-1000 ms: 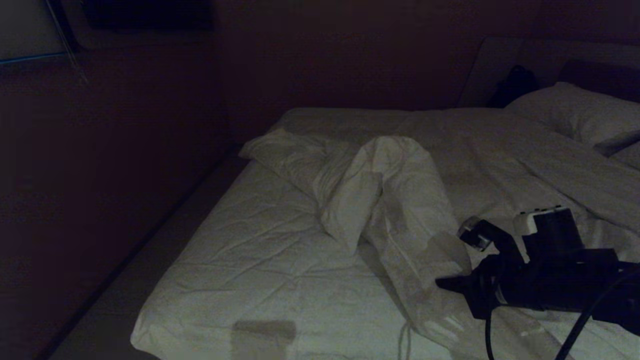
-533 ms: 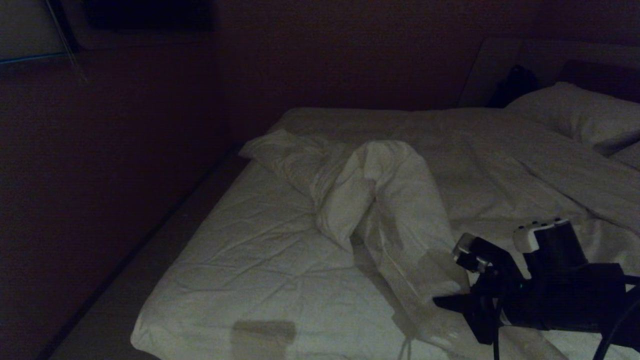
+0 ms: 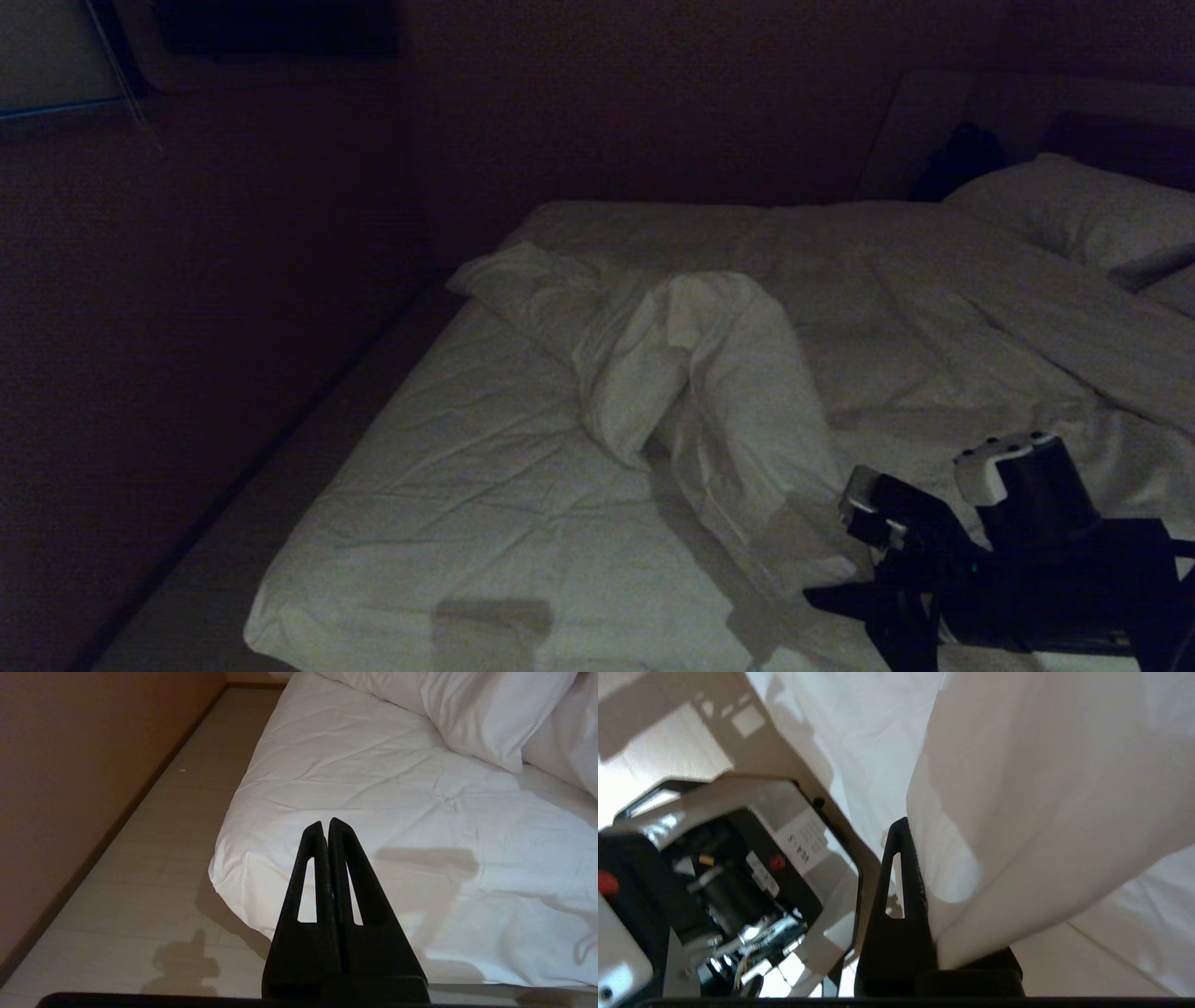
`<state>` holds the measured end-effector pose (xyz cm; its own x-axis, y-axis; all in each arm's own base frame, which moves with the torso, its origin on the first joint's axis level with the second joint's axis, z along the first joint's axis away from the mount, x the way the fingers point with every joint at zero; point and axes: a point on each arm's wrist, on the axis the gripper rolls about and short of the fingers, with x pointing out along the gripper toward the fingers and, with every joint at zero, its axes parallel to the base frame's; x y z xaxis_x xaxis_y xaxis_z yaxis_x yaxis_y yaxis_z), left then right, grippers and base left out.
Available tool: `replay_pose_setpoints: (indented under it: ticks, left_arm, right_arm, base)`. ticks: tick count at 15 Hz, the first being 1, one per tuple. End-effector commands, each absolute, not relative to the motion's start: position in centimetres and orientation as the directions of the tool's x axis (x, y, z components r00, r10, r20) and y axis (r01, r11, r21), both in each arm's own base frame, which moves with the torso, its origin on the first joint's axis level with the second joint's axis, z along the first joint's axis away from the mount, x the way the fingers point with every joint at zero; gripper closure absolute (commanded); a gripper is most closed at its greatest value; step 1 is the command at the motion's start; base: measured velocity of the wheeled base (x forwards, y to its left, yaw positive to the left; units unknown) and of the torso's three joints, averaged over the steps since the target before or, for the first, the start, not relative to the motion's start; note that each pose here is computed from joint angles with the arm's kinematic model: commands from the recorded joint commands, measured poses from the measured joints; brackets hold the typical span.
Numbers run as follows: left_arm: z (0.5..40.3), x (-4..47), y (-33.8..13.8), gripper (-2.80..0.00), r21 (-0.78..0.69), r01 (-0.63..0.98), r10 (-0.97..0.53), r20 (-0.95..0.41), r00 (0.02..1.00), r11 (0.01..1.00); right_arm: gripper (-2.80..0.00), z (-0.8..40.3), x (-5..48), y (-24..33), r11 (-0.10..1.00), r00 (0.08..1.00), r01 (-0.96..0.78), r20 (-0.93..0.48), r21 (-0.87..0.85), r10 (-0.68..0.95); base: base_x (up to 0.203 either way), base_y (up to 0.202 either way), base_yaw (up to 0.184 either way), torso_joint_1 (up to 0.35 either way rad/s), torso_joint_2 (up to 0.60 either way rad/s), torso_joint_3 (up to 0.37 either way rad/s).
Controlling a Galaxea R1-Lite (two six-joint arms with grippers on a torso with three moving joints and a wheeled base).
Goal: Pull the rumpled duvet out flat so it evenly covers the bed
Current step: Flatten the corners of the folded blanket
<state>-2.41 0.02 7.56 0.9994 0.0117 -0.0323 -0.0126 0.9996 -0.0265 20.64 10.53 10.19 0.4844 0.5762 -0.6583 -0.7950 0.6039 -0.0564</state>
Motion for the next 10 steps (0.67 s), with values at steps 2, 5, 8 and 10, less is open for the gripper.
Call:
replay_pose_setpoints:
  ticks: [2, 5, 8, 10]
  left_arm:
    - [7.6, -2.4, 0.0, 0.0, -0.027, -0.013, 0.012, -0.031, 0.999, 1.0]
    - [7.6, -2.4, 0.0, 0.0, -0.027, -0.013, 0.012, -0.032, 0.999, 1.0]
    - [7.6, -2.4, 0.0, 0.0, -0.027, -0.013, 0.012, -0.031, 0.999, 1.0]
    - [7.6, -2.4, 0.0, 0.0, -0.027, -0.013, 0.012, -0.032, 0.999, 1.0]
  right_arm:
    - [0.0, 9.2, 20.5, 10.5, 0.539, 0.453, -0.836, -0.688, -0.106, 0.567]
    - [0.0, 8.3, 20.5, 10.5, 0.532, 0.428, -0.842, -0.713, -0.091, 0.555]
    - [0.0, 7.9, 20.1, 10.7, 0.5, 0.408, -0.86, -0.724, -0.1, 0.557]
    - [0.0, 7.9, 19.9, 11.0, 0.489, 0.398, -0.867, -0.726, -0.097, 0.561]
  base:
    - [0.0, 0.0, 0.0, 0.0, 0.0, 0.0]
    - [0.0, 0.0, 0.0, 0.0, 0.0, 0.0]
    - [0.0, 0.0, 0.0, 0.0, 0.0, 0.0]
    - [0.0, 0.0, 0.0, 0.0, 0.0, 0.0]
